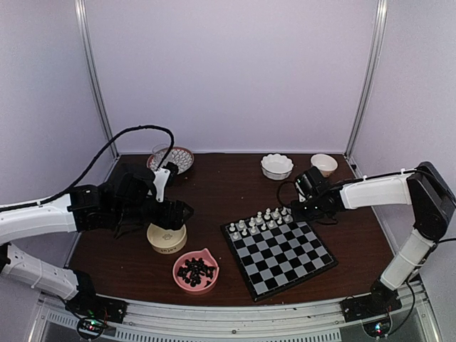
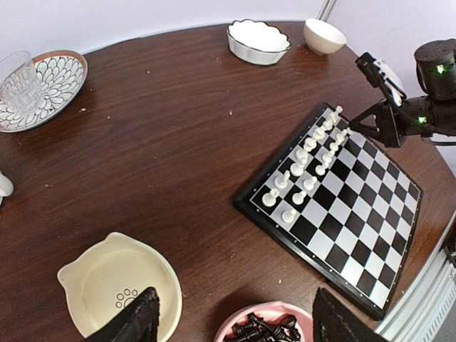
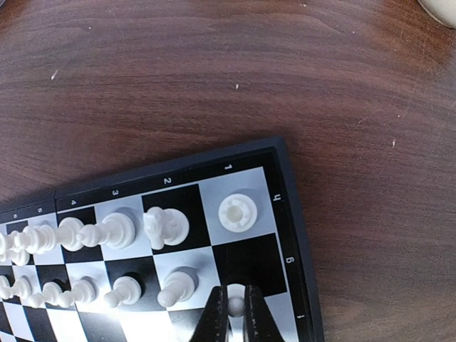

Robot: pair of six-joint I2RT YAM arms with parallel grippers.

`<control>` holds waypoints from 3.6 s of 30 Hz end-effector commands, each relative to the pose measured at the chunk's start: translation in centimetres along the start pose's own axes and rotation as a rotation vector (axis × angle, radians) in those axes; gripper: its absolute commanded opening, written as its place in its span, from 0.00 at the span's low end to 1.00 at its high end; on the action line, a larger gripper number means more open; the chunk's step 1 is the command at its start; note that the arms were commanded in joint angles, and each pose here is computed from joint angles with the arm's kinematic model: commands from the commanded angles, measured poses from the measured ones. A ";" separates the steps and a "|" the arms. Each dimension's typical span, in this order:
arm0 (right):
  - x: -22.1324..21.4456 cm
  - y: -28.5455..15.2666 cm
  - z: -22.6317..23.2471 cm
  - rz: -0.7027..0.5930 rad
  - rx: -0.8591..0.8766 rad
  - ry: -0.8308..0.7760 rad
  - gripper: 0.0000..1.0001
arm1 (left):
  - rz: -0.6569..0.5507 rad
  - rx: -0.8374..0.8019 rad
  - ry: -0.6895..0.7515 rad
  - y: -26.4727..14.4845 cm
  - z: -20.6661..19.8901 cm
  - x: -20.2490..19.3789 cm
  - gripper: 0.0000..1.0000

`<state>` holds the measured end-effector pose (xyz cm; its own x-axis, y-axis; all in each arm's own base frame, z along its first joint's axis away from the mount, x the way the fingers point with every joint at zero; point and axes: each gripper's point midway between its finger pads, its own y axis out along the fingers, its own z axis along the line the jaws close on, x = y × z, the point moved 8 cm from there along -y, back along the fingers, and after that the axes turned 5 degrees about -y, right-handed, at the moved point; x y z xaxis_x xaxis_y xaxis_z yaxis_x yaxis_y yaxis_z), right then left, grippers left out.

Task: Set up the chess pieces on the board
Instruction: Place the pawn on a2, then reset both arms

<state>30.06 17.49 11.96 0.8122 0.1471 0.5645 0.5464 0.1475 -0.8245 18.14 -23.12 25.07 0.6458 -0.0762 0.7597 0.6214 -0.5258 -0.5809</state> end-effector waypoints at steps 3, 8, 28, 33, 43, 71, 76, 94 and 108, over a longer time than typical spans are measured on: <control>1.3 0.3 -0.4 -0.040 -0.026 0.008 0.00 | -0.015 0.036 -0.017 -0.3 0.9 -0.2 0.74; 1.3 0.6 -0.7 -0.038 -0.037 0.010 0.00 | -0.017 0.037 -0.018 -0.3 1.0 -0.2 0.74; 1.8 1.1 -0.6 -0.036 -0.006 0.014 0.03 | -0.025 0.051 -0.008 -0.2 1.1 -0.1 0.75; 1.7 1.1 -0.6 -0.034 0.000 0.014 0.06 | -0.022 0.051 -0.008 -0.1 1.2 -0.1 0.75; 1.8 0.2 -0.8 -0.059 -0.003 0.016 0.15 | -0.022 0.056 -0.014 0.0 1.3 0.0 0.77; 2.0 -7.5 -2.4 -0.177 -0.012 0.031 0.23 | 0.218 0.410 -0.537 1.0 11.1 -4.9 0.64; 1.7 -9.9 -3.5 -0.236 -0.059 0.020 0.25 | 0.263 0.463 -0.606 1.7 12.9 -6.5 0.58; 0.8 -12.9 -6.2 -0.313 -0.197 0.028 0.28 | 0.240 0.352 -0.652 5.3 14.0 -8.2 0.33; -0.2 -14.5 -9.2 -0.421 -0.320 0.049 0.50 | 0.150 0.335 -0.482 6.1 13.5 -3.8 0.38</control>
<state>24.35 7.78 23.36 0.5755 0.0791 0.8139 0.8178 -0.0548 -0.5729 24.04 -14.56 10.94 0.8763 0.3480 0.3332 0.4228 -0.2239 -0.8781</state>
